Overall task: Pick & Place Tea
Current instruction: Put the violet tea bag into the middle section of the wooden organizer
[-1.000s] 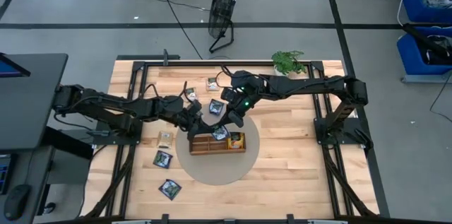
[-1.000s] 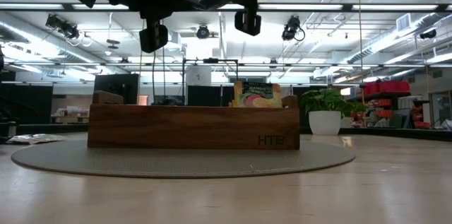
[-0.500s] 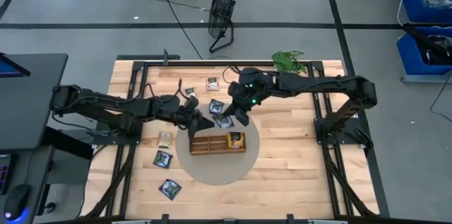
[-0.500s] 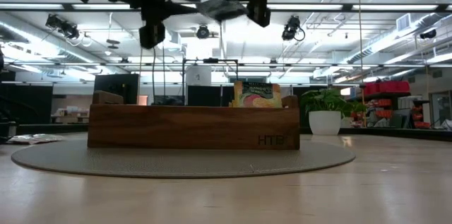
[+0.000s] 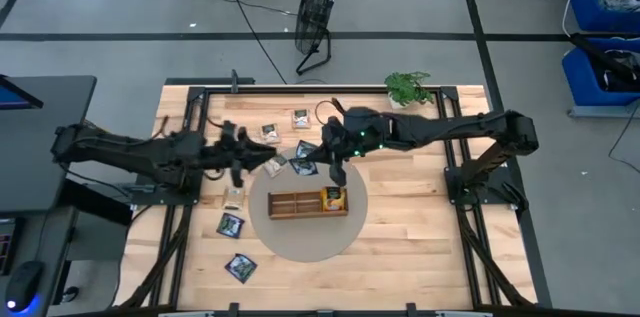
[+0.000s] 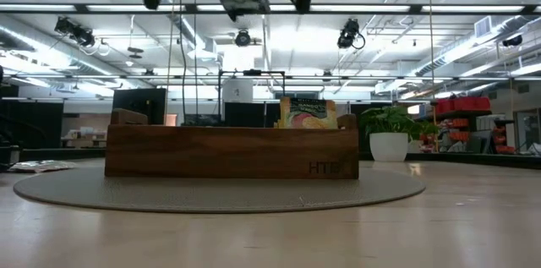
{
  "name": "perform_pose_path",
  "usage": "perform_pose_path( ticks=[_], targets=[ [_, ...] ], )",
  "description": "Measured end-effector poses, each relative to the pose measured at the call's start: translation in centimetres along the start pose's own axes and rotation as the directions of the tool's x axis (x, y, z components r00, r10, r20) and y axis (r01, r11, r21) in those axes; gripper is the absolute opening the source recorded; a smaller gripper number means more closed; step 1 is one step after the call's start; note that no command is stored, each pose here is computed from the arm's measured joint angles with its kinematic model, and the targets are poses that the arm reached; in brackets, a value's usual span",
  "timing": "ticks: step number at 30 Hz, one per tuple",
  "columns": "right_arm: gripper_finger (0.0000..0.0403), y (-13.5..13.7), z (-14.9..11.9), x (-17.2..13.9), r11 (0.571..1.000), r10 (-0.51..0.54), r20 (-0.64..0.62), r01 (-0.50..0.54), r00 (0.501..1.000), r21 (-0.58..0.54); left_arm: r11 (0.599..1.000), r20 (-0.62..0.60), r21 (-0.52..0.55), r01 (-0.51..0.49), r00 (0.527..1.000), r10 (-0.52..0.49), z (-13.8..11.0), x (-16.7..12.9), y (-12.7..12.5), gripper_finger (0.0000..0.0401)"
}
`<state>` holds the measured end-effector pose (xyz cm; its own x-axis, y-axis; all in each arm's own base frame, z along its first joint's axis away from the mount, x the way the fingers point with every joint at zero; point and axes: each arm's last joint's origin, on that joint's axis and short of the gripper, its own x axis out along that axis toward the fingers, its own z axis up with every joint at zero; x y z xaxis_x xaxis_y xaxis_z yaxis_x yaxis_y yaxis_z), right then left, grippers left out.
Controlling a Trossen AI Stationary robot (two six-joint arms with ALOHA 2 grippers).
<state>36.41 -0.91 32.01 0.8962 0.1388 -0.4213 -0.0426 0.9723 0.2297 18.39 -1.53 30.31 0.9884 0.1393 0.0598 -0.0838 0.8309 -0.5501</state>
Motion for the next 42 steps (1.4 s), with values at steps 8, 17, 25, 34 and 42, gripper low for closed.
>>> perform_pose_path(
  ticks=[8, 17, 25, 34, 42],
  targets=[
    [0.0000, 0.6, -4.5, 1.9, 1.000, 0.031, 0.076, -0.031, 0.997, -0.005, 0.999, 0.110, 0.023, 0.046, 0.993, -0.048, 1.4, -4.0, 0.2, 0.0074],
    [0.0000, 1.8, -10.1, 3.1, 0.999, 0.009, 0.068, -0.006, 0.998, -0.038, 1.000, 0.148, 0.013, 0.022, 0.989, -0.024, 2.1, -6.1, 0.6, 0.0072],
    [0.0000, 2.2, -12.6, 5.2, 0.998, -0.001, 0.117, 0.009, 0.993, -0.069, 1.000, 0.150, -0.001, 0.010, 0.989, -0.010, 2.2, -6.4, 0.8, 0.0072],
    [0.0000, 1.3, -14.6, 7.1, 0.999, -0.028, 0.070, 0.030, 0.997, -0.028, 1.000, 0.152, -0.022, 0.001, 0.988, 0.002, 2.1, -6.4, 0.8, 0.0071],
    [0.0000, 0.2, -14.7, 7.3, 0.999, -0.051, 0.055, 0.051, 0.997, 0.003, 0.999, 0.154, -0.041, 0.004, 0.988, 0.002, 2.1, -6.4, 0.8, 0.0071]
  ],
)
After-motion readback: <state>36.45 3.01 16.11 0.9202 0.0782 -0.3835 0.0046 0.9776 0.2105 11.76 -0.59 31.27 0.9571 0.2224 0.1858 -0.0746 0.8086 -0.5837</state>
